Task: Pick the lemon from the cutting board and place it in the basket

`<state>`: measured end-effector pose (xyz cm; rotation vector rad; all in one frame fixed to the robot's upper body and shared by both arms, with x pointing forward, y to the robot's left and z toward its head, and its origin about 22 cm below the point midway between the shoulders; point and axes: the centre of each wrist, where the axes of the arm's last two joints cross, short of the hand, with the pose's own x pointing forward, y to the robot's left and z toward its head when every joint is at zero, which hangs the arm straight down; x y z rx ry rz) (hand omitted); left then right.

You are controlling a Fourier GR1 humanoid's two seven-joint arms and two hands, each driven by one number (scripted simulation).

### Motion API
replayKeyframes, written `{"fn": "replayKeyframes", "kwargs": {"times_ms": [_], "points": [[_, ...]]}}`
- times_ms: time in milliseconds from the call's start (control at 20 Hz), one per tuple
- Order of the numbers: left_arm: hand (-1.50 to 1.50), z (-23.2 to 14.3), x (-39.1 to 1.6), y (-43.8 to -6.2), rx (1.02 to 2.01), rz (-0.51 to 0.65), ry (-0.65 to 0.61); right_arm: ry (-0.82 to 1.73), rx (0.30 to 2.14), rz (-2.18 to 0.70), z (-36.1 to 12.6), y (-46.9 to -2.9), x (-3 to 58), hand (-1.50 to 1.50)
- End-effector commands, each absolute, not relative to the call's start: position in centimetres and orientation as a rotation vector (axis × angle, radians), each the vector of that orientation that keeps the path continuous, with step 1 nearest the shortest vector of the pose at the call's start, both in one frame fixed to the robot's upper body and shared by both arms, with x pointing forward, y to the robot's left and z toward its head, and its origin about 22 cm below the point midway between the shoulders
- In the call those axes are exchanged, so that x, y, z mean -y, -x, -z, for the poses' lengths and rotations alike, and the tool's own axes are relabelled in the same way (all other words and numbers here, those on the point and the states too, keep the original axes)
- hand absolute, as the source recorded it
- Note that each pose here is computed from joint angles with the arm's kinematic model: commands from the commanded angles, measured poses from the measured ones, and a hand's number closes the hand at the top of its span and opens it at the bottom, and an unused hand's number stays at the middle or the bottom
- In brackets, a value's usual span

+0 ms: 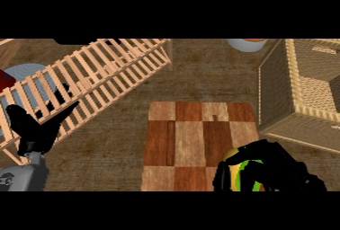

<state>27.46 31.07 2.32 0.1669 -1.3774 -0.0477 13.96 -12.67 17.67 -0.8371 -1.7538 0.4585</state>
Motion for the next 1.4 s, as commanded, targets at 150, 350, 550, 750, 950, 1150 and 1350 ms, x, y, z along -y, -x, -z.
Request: {"fn": "replayKeyframes", "kwargs": {"times_ms": [150, 350, 550, 750, 950, 1150, 1350], "points": [[0.00, -4.2, -33.2, -29.2, 1.381, 0.085, -0.186, 1.013, 1.683, -0.327, -23.4, -17.7, 15.2, 1.50], [0.00, -4.2, -30.8, -28.5, 1.395, 0.071, -0.190, 1.029, 1.664, -0.295, -24.7, -20.3, 17.6, 1.50], [0.00, -4.8, -31.9, -27.5, 1.375, 0.082, -0.212, 1.055, 1.623, -0.293, -24.6, -23.2, 21.7, 1.50], [0.00, -2.2, -30.7, -27.2, 1.386, 0.078, -0.198, 1.089, 1.609, -0.329, -24.0, -24.7, 25.2, 1.50], [0.00, -3.0, -30.9, -29.2, 1.383, 0.072, -0.189, 1.051, 1.631, -0.287, -21.7, -25.6, 28.9, 1.50], [0.00, -4.7, -31.4, -30.3, 1.394, 0.081, -0.194, 1.016, 1.626, -0.270, -18.4, -28.7, 28.6, 1.50], [0.00, -3.5, -32.5, -28.1, 1.386, 0.077, -0.197, 1.183, 1.552, -0.054, -18.0, -27.6, 30.9, 1.50]]}}
